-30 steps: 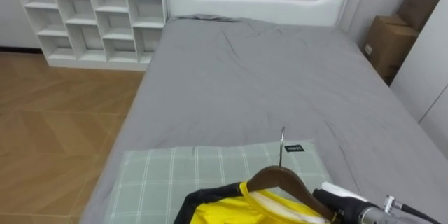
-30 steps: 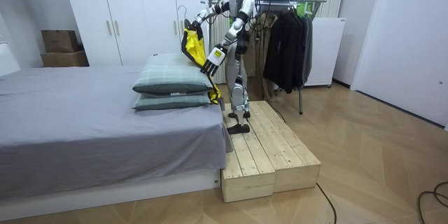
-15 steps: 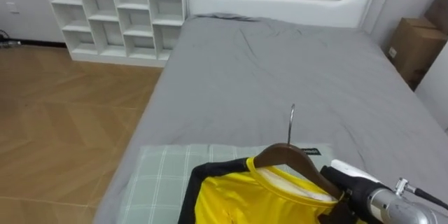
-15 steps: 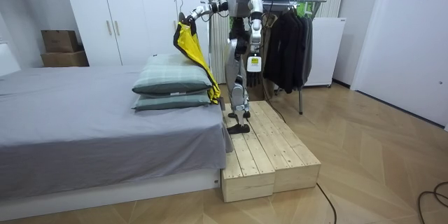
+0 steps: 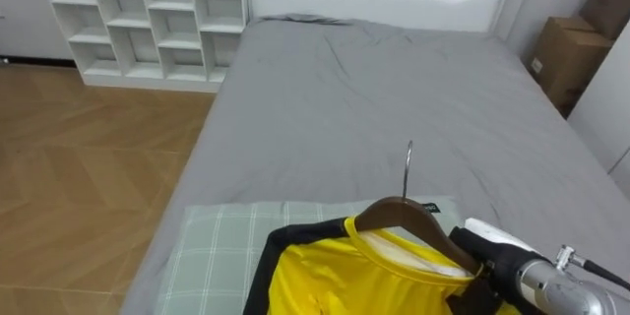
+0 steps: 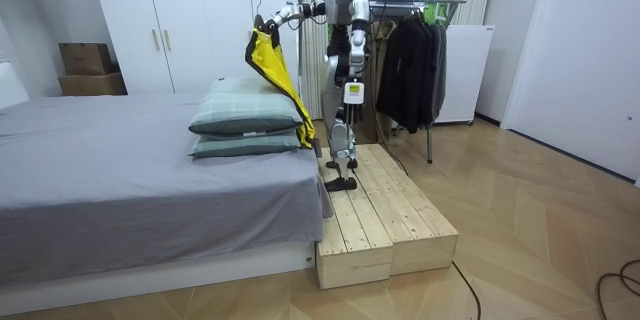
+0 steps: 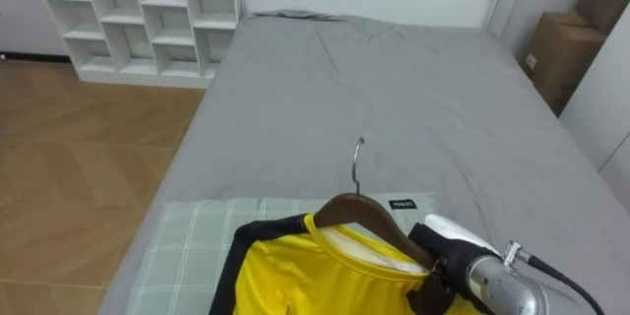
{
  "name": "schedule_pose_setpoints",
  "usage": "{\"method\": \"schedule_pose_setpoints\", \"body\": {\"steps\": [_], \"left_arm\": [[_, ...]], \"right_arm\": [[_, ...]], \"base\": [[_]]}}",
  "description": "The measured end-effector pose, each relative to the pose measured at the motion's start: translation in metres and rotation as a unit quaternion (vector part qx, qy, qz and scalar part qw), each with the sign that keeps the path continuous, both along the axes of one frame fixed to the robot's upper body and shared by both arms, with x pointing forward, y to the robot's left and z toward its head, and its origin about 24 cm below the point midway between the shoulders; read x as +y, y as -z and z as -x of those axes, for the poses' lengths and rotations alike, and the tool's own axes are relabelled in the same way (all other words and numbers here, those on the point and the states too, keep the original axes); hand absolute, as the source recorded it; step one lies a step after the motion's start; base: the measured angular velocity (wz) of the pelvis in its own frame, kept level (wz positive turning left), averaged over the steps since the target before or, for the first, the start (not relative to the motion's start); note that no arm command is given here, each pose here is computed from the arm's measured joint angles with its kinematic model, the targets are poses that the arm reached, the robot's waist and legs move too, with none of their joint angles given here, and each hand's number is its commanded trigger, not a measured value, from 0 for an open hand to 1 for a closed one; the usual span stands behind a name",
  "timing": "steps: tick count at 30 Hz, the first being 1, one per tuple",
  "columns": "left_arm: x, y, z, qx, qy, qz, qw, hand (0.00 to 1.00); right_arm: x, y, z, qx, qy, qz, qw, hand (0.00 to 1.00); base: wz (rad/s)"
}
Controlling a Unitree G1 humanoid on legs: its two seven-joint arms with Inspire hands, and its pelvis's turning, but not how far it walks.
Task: Hang clothes
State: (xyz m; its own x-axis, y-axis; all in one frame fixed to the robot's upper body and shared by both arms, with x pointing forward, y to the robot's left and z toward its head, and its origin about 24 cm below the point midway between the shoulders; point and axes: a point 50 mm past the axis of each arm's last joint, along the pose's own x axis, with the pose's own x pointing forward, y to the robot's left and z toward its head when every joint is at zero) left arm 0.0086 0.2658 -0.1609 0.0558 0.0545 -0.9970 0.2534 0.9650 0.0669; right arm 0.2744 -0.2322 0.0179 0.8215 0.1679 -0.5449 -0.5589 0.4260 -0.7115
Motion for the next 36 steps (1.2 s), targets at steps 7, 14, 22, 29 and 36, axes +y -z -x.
{"method": "schedule_pose_setpoints", "body": {"steps": [7, 14, 22, 29, 36], "left_arm": [[-0.001, 0.0, -0.007, -0.014, 0.005, 0.001, 1.0, 0.0], [-0.002, 0.0, -0.008, -0.016, 0.007, 0.001, 1.0, 0.0], [-0.002, 0.0, -0.006, -0.013, 0.006, 0.001, 1.0, 0.0], [-0.002, 0.0, -0.008, -0.009, 0.015, -0.003, 1.0, 0.0], [0.002, -0.001, -0.016, -0.02, 0.016, -0.016, 1.0, 0.0]], "right_arm": [[0.0, -0.002, -0.001, -0.012, 0.003, 0.001, 1.0, 1.0], [0.0, -0.004, -0.001, -0.018, 0.003, 0.002, 1.0, 1.0], [0.005, -0.019, -0.002, -0.051, -0.01, 0.003, 0.999, 1.0], [0.001, -0.016, 0.001, -0.047, 0.0, 0.002, 0.999, 1.0], [-0.001, -0.016, 0.002, -0.05, 0.005, 0.006, 0.999, 1.0]], "base": [[0.0], [-0.01], [-0.05], [-0.33], [-1.19]]}}
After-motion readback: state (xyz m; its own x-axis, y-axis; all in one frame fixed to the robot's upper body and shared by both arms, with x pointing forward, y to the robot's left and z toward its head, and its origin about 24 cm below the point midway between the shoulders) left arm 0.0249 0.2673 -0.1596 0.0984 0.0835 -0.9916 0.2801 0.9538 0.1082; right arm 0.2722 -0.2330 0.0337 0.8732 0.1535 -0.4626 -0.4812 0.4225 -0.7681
